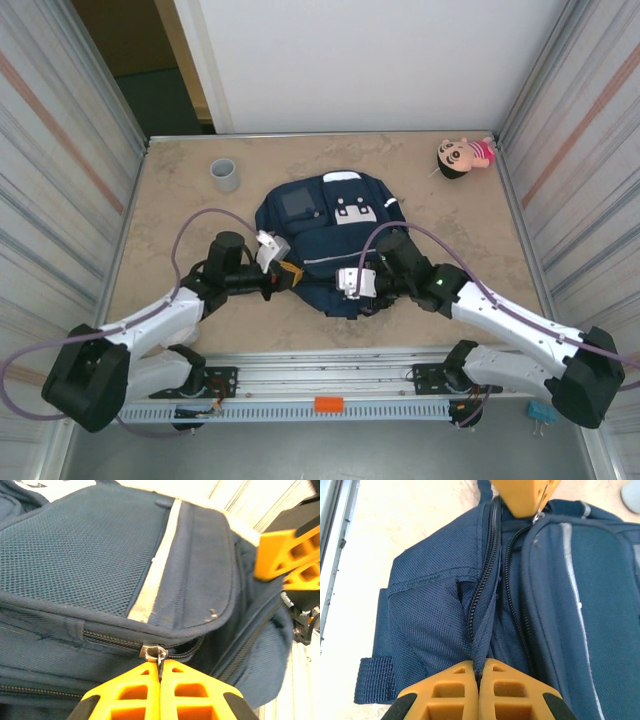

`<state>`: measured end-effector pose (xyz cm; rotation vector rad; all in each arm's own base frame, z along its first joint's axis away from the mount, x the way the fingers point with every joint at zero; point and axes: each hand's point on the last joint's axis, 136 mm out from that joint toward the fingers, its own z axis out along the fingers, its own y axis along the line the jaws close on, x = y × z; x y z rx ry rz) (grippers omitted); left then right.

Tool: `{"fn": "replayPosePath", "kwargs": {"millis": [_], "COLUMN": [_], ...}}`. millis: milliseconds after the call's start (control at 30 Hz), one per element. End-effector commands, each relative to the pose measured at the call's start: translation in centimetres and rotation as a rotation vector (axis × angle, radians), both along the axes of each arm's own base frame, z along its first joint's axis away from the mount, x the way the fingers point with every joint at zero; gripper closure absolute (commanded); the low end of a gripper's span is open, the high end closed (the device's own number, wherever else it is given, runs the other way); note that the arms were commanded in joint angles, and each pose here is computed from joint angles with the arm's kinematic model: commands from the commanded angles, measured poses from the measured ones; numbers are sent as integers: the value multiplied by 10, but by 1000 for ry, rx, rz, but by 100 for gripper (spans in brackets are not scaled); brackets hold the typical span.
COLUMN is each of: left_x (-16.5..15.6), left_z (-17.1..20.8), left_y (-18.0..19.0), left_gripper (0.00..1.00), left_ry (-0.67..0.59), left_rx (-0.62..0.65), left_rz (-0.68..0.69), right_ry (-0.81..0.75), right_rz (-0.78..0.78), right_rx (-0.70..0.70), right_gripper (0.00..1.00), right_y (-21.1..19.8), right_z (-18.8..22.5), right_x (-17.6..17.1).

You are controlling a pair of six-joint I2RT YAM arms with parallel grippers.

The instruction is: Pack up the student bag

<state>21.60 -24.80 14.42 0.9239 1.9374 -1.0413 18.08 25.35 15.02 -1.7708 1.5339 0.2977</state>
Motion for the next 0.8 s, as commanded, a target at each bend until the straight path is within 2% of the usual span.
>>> {"fn": "replayPosePath", "kwargs": {"millis": [0, 67, 133, 200, 300, 400, 500, 767], "left_x": [-14, -13, -10, -6, -3, 0, 5, 8], "left_z": [21, 22, 19, 14, 12, 14, 15, 24], "left_y": [-5, -5, -4, -1, 2, 2, 3, 1], "left_gripper": [100, 100, 100, 100, 100, 100, 100, 100], "left_ry": [-31, -23, -5, 8, -1, -13, -18, -14], "left_rx": [-50, -44, -31, -11, -1, -3, -1, -30], "left_rz": [-63, -54, -35, 0, 22, 33, 50, 54], "right_ry": [-41, -32, -30, -2, 41, -15, -69, -154], "right_rz": [-21, -5, 7, -19, -78, -162, -220, -201], "right_rx": [84, 90, 118, 205, 326, 337, 311, 200], "right_gripper": [100, 100, 83, 66, 56, 47, 44, 48], "right_y": [15, 19, 21, 20, 8, -7, -15, 1], "right_z": [12, 11, 18, 35, 55, 50, 39, 5], "right_x": [14, 11, 7, 5, 4, 12, 23, 45]}}
